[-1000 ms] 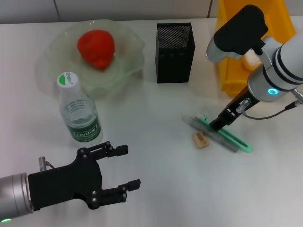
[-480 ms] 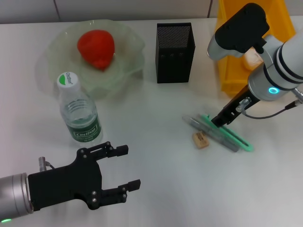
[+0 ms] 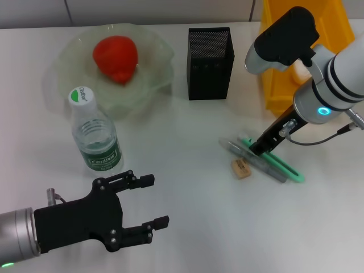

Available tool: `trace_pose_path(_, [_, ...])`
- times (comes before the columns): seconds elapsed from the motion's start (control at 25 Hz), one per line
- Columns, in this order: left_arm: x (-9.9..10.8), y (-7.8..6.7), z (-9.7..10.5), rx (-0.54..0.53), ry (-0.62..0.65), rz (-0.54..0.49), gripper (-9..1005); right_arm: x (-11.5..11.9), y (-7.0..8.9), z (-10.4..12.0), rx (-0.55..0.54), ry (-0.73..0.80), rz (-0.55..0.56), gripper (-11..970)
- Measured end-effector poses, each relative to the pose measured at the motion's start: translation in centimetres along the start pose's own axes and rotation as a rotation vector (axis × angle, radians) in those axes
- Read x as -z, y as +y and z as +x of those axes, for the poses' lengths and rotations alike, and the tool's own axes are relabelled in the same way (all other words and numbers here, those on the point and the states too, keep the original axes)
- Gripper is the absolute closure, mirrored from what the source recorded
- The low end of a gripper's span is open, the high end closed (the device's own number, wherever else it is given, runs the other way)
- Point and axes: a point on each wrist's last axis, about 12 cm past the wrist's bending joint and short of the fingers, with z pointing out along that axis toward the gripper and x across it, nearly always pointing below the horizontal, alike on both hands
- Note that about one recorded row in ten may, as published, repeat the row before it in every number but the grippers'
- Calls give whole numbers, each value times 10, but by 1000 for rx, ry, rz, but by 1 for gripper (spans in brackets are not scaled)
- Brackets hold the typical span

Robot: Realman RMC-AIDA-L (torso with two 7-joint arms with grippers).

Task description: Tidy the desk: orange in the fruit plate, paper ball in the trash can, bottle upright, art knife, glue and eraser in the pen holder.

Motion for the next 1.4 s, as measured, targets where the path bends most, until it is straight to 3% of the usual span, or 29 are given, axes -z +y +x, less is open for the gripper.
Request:
trace_pose_path(0.52, [0, 0, 0, -1, -1, 1, 226, -9, -2, 0, -11, 15, 0, 478])
trace_pose_path(0.56, [0, 0, 0, -1, -1, 0, 226, -11, -3, 0, -19, 15, -4, 576])
trace_pose_path(0.96, [0, 0, 0, 0, -1, 0, 226, -14, -2, 1, -36, 0, -27, 794])
trace_pose_path(1.24, [1, -1, -1, -2, -5, 5, 226, 34, 1, -7, -30, -165, -17, 790])
trace_pose_path(1.32, [1, -1, -1, -2, -7, 8, 226, 82, -7, -6, -63, -422, -8, 785])
trace_pose_path(1.4, [1, -2, -1, -2, -9, 10, 226, 100, -12, -2, -45, -606, 14, 779])
